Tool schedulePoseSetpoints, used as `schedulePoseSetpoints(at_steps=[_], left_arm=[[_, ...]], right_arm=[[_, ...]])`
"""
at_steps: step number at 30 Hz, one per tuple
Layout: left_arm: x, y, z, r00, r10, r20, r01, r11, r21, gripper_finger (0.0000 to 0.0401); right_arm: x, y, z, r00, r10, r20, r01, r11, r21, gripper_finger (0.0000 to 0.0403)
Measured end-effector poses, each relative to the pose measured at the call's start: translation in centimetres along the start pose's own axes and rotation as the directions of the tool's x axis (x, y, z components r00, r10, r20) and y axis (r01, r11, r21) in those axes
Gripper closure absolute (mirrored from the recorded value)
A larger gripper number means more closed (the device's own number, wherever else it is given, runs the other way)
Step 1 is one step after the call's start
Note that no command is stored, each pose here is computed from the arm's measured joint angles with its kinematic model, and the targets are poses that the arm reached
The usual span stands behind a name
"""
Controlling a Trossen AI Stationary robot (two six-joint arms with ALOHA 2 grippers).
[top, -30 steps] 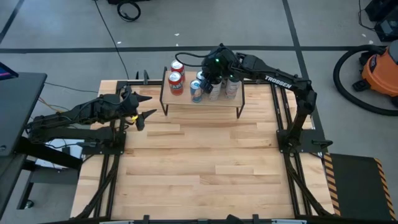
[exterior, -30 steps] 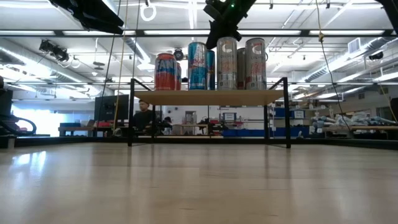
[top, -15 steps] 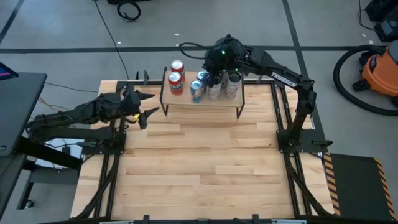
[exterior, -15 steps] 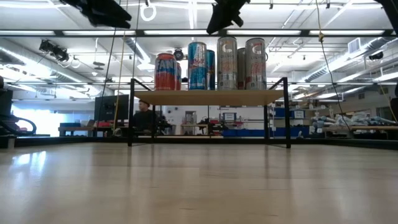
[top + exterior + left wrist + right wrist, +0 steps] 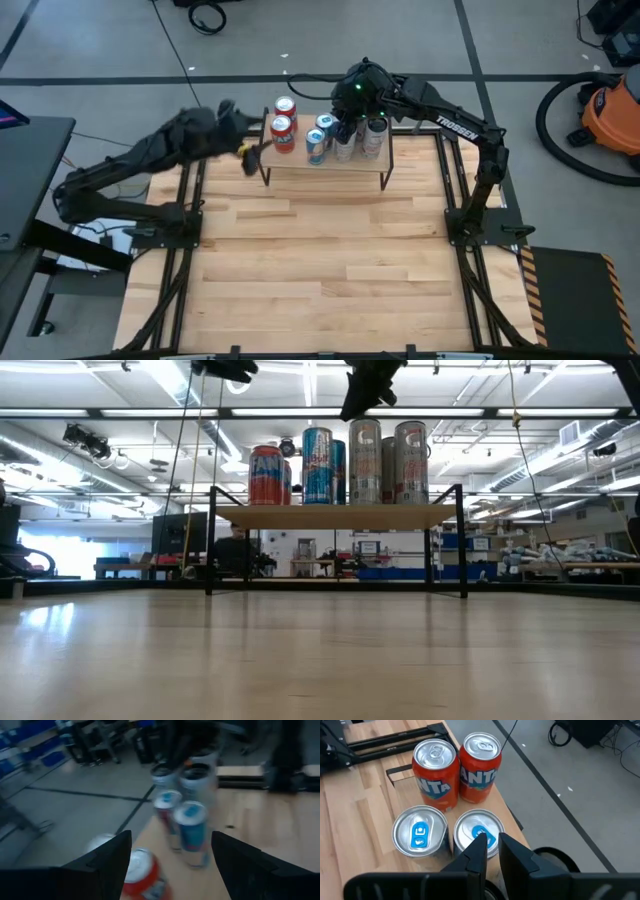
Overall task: Place canned beverage on shelf
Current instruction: Adjust the soda cans on the shelf
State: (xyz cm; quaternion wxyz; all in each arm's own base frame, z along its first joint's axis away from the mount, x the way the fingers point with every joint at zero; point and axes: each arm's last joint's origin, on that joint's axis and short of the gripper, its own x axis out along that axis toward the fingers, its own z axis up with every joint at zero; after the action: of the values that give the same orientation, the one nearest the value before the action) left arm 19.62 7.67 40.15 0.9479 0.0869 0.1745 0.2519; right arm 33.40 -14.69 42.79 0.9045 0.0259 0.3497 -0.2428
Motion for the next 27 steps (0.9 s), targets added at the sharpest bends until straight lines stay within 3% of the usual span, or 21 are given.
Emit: schedulePoseSetpoints(at_steps=[3,7,12,17,27], left_arm=[[1.3,1.7,1.5,0.998,0.021,-0.055,-0.021,1.000,0.010,0.0124],[3.5,3.4,2.9,0.994,-0.060,-0.090,0.059,0.998,-0.017,0.0124],[6.6,4.8,3.5,0.987,-0.108,-0.120,0.112,0.994,0.022,0.0124],[9.7,5.6,3.6,0.979,-0.147,-0.139,0.156,0.986,0.055,0.0124],[14.9,5.7,3.5,0.972,-0.168,-0.165,0.178,0.983,0.042,0.0124]], right_arm=[[0.0,0.0,0.0,1.000,0.000,-0.001,0.000,1.000,-0.002,0.0346],[0.0,0.0,0.0,1.000,-0.001,-0.002,0.001,1.000,-0.006,0.0346],[-0.8,-0.3,0.0,0.999,-0.042,0.010,0.042,0.999,-0.003,0.0346],[-3.3,-1.0,0.1,0.991,-0.123,0.055,0.123,0.992,0.010,0.0346],[-6.2,-2.4,-0.2,0.987,-0.134,0.090,0.127,0.989,0.074,0.0346]])
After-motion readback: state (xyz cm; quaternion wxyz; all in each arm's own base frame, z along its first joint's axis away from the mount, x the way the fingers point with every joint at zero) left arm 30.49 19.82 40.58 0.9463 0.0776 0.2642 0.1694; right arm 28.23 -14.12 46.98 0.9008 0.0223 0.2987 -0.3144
